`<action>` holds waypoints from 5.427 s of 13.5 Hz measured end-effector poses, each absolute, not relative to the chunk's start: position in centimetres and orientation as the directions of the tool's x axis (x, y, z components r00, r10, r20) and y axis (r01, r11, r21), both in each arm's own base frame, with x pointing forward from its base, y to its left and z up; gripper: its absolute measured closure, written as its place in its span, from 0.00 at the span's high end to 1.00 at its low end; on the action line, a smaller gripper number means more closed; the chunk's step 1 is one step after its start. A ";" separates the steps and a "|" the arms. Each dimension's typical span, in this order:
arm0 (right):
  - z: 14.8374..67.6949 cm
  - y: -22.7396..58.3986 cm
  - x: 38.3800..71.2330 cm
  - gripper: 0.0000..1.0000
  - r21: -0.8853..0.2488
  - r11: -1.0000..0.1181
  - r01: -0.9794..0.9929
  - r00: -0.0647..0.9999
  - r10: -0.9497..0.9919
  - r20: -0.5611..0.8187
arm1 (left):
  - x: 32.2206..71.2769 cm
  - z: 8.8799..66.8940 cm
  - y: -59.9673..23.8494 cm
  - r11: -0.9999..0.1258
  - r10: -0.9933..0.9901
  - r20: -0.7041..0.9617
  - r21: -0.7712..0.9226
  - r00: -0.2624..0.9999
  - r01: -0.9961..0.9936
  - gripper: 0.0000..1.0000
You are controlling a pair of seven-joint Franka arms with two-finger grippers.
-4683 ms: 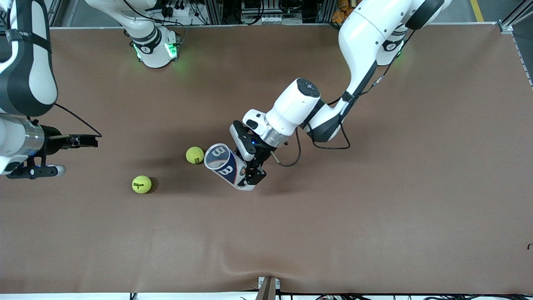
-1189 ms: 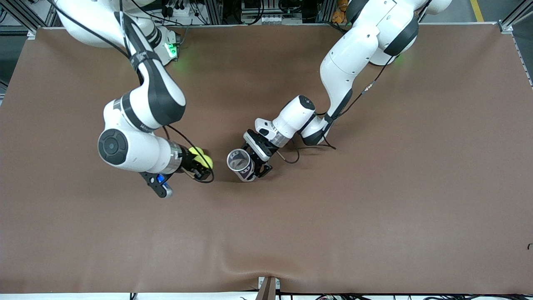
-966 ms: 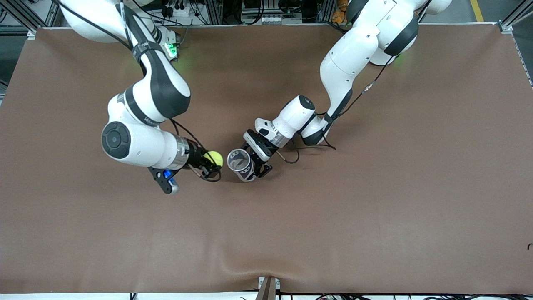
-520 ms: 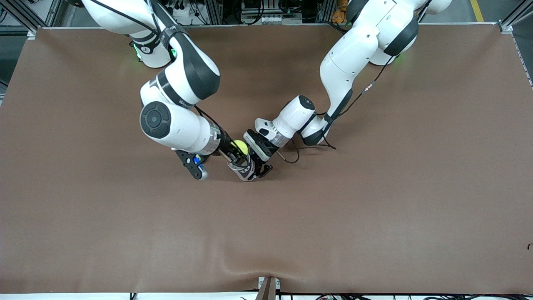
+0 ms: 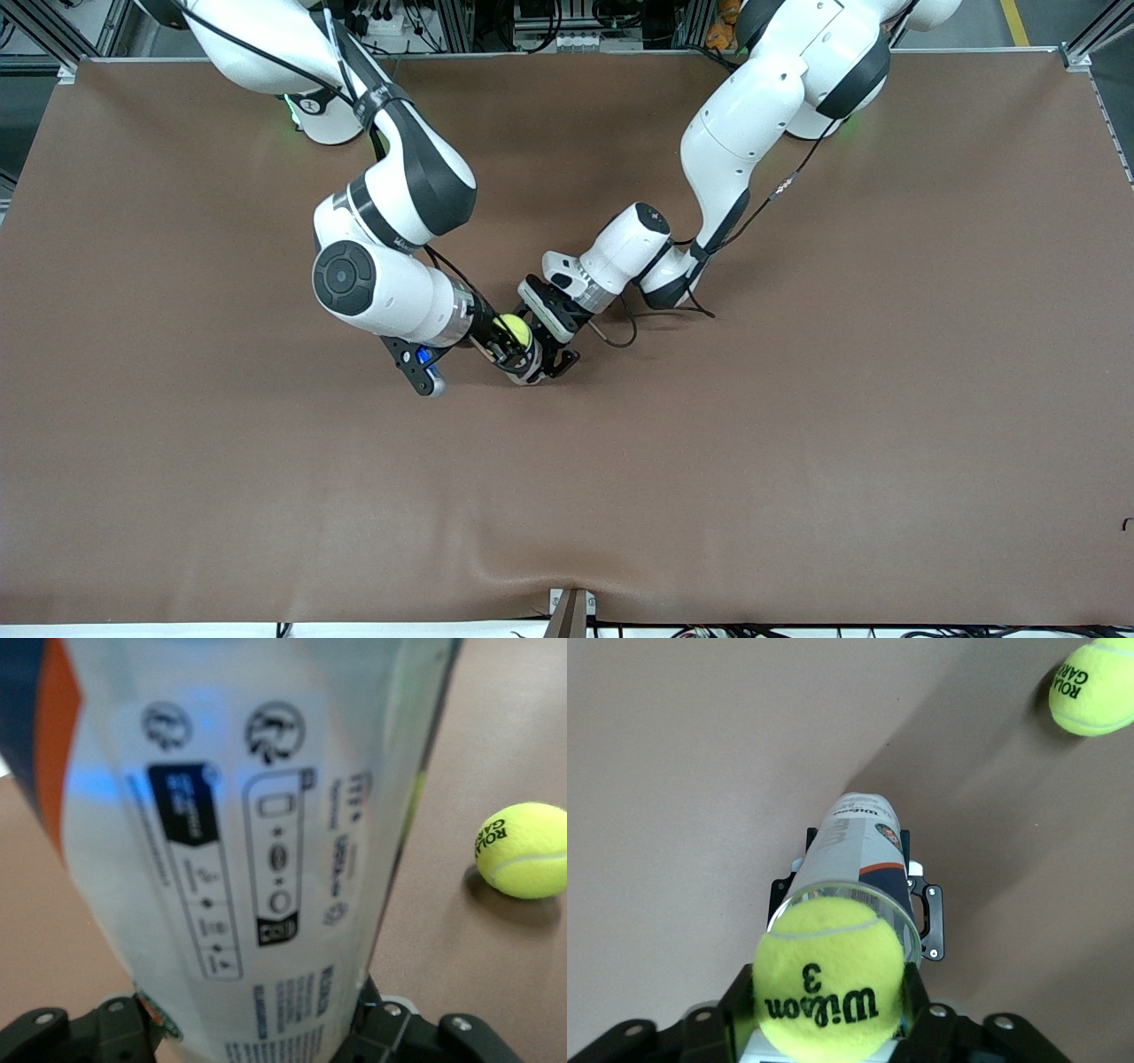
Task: Insert tennis ball vertically with right arm
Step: 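Carry the Wilson ball with the right gripper and drop it into the can, then move the right gripper to the second ball and grasp it, then carry the second ball with the right gripper over the can opening, then release the second ball into the can with the right gripper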
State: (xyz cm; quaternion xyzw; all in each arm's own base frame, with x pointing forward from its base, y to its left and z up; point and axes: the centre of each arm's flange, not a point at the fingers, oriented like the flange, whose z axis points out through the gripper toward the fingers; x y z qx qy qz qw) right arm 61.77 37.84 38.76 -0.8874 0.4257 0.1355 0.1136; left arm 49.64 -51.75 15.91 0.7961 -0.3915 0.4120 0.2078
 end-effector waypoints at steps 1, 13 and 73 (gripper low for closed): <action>38.7 37.9 61.8 0.83 -0.086 -0.612 -0.786 0.601 -0.725 -0.337 | 49.6 15.9 -51.8 -0.607 -0.452 0.819 0.008 0.354 -0.795 0.80; 42.6 18.7 65.5 1.00 0.036 -0.744 -0.667 0.684 -0.630 -0.368 | 49.6 15.9 -51.8 -0.607 -0.452 0.818 0.009 0.354 -0.795 0.80; 44.5 32.8 63.5 1.00 0.018 -0.594 -0.804 0.560 -0.767 -0.313 | 49.6 15.8 -51.8 -0.607 -0.453 0.818 0.009 0.354 -0.795 0.81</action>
